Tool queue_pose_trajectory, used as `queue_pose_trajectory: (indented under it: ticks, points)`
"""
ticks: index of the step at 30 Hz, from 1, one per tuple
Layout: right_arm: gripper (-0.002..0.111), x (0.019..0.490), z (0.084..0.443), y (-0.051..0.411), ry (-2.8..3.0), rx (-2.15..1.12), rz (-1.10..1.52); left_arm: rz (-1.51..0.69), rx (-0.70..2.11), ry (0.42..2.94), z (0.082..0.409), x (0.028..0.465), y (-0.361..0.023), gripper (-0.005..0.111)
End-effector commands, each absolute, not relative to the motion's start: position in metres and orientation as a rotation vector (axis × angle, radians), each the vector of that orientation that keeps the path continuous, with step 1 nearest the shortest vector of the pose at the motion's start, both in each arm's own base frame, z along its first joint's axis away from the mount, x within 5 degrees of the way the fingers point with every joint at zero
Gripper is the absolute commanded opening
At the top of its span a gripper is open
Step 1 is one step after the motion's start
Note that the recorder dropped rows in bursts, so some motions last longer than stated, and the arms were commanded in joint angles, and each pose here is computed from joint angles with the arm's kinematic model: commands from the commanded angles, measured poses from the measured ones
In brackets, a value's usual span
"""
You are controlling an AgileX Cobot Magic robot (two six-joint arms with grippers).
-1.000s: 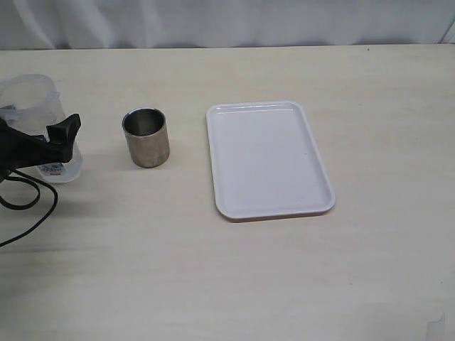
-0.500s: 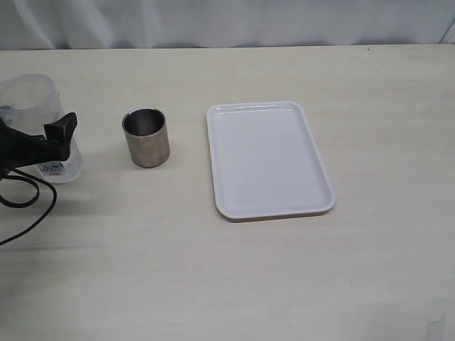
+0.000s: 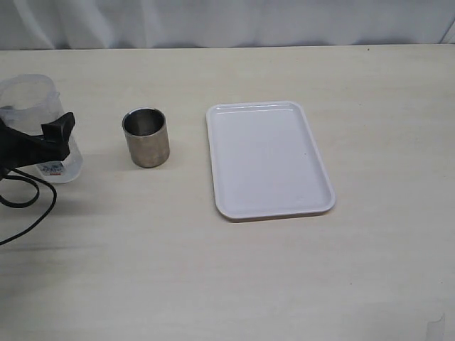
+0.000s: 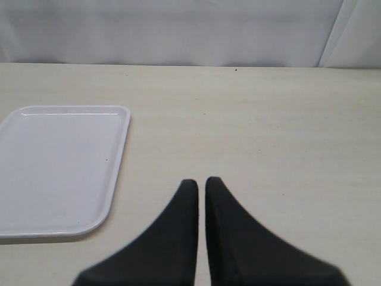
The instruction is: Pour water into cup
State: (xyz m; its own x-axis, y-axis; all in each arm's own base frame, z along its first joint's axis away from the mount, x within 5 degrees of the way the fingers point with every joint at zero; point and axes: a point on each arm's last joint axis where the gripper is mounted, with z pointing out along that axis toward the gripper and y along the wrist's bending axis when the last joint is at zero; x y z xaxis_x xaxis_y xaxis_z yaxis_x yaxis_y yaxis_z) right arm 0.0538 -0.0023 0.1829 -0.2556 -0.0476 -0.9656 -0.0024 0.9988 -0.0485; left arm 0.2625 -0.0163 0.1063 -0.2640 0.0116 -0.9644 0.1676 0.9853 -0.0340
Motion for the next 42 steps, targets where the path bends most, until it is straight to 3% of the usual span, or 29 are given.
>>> queue_pose_trajectory:
  ticks: [1, 10, 32, 39, 42]
  points:
    - [0.004, 0.054, 0.183, -0.003, 1.821, -0.034, -0.050, -0.149, 0.128, 1.815, 0.108, 0.264, -0.017, 0.063]
    - [0.004, 0.054, 0.183, -0.003, 1.821, -0.034, -0.050, -0.192, 0.197, 1.812, 0.108, 0.263, -0.022, 0.000]
    - [0.004, 0.056, 0.198, -0.002, 1.645, -0.136, -0.141, -0.193, 0.203, 1.808, 0.108, 0.264, -0.023, 0.000]
    - [0.004, 0.055, 0.219, 0.004, 1.409, -0.216, -0.158, -0.193, 0.203, 1.808, 0.108, 0.264, -0.023, 0.000]
    - [0.004, 0.049, 0.240, 0.009, 1.174, -0.148, 0.002, -0.193, 0.203, 1.808, 0.108, 0.264, -0.023, 0.000]
